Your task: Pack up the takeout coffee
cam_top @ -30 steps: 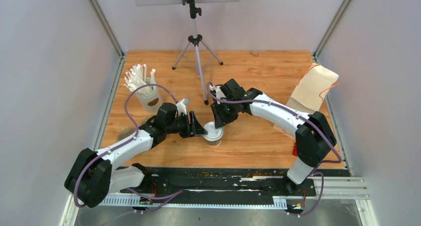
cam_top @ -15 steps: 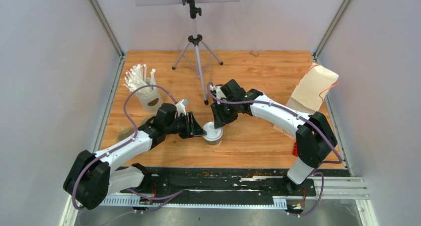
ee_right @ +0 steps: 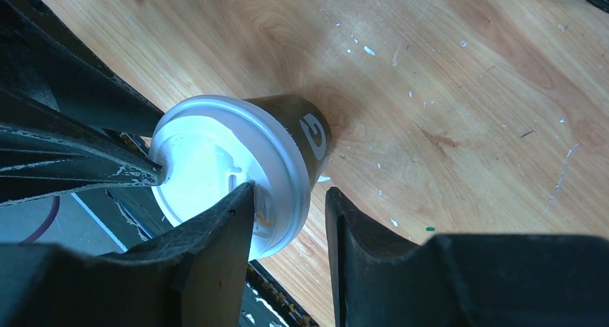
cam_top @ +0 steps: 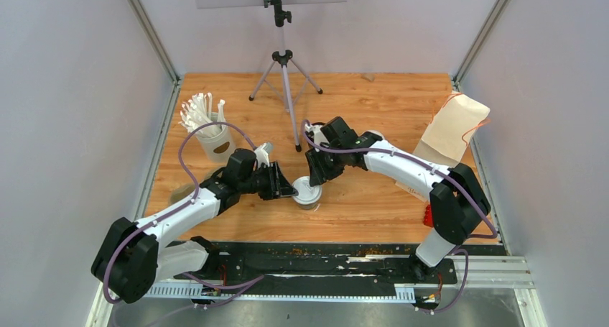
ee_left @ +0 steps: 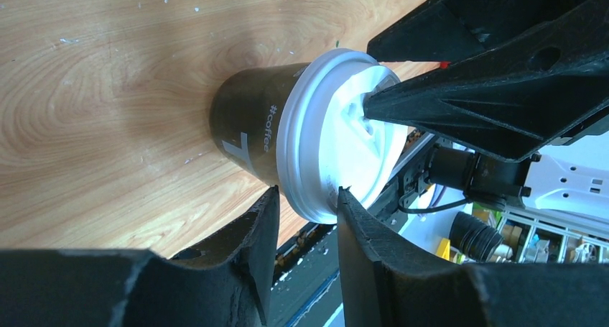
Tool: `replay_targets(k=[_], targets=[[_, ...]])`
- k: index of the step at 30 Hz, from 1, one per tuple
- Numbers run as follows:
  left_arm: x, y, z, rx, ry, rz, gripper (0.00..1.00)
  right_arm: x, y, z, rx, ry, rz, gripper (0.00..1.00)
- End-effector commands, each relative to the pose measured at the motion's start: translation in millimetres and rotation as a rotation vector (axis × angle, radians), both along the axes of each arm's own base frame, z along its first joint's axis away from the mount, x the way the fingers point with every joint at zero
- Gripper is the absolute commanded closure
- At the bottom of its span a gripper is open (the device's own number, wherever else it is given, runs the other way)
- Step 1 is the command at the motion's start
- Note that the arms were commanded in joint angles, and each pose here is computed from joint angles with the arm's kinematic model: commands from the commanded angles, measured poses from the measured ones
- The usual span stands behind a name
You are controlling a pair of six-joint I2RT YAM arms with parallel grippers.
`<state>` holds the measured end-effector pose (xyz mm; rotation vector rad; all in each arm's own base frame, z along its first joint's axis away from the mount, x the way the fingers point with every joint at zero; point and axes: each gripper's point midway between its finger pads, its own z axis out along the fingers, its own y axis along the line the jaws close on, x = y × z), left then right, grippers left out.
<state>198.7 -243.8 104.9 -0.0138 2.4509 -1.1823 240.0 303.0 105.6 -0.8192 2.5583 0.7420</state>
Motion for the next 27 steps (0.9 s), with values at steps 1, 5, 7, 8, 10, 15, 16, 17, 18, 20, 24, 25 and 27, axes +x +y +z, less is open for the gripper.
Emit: replay_targets(k=[1,5,7,8,10,15,16,17,18,20,24,25,27], targets=[[-13.5,32.2,-50.0,0.198,0.089,0.051,0.6,-8.3,-19.8,-28.7,-0.096,0.038,-0.017,0.59],[-16.1,34.8,-58.2,0.213,0.103,0.052,0.6,-8.7,-21.7,-32.1,-0.098,0.043,-0.021,0.59],[-14.4,34.2,-59.0,0.214,0.103,0.054,0.61,-8.8,-22.5,-33.6,-0.099,0.045,-0.022,0.59],[-14.2,34.2,-59.8,0.216,0.107,0.054,0.61,-9.0,-22.7,-34.3,-0.099,0.046,-0.021,0.59],[-14.1,33.4,-61.3,0.215,0.113,0.055,0.62,-9.2,-23.8,-35.9,-0.101,0.05,-0.022,0.59],[-20.3,38.1,-73.2,0.226,0.145,0.075,0.62,-10.3,-25.9,-39.1,-0.103,0.054,-0.023,0.59],[-21.1,38.3,-75.1,0.226,0.15,0.077,0.63,-10.2,-26.3,-39.4,-0.101,0.055,-0.024,0.59],[-21.2,37.1,-74.8,0.218,0.15,0.075,0.63,-10.3,-25.9,-39.6,-0.099,0.056,-0.023,0.59],[-21.1,35.3,-73.3,0.208,0.149,0.07,0.63,-10.2,-25.2,-39.1,-0.095,0.057,-0.022,0.59],[-19.3,32.7,-67.5,0.194,0.137,0.064,0.62,-10.6,-22.1,-37.2,-0.079,0.06,-0.012,0.59],[-10.2,25.0,-39.0,0.147,0.076,0.056,0.59,-6.3,-15.6,-25.5,-0.057,0.044,0.01,0.59],[-7.7,22.6,-31.8,0.128,0.061,0.059,0.58,-5.0,-13.5,-21.3,-0.051,0.04,0.014,0.58],[-4.3,15.0,-17.4,0.071,0.032,0.053,0.58,-0.5,-6.8,-8.1,-0.024,0.023,0.023,0.55]])
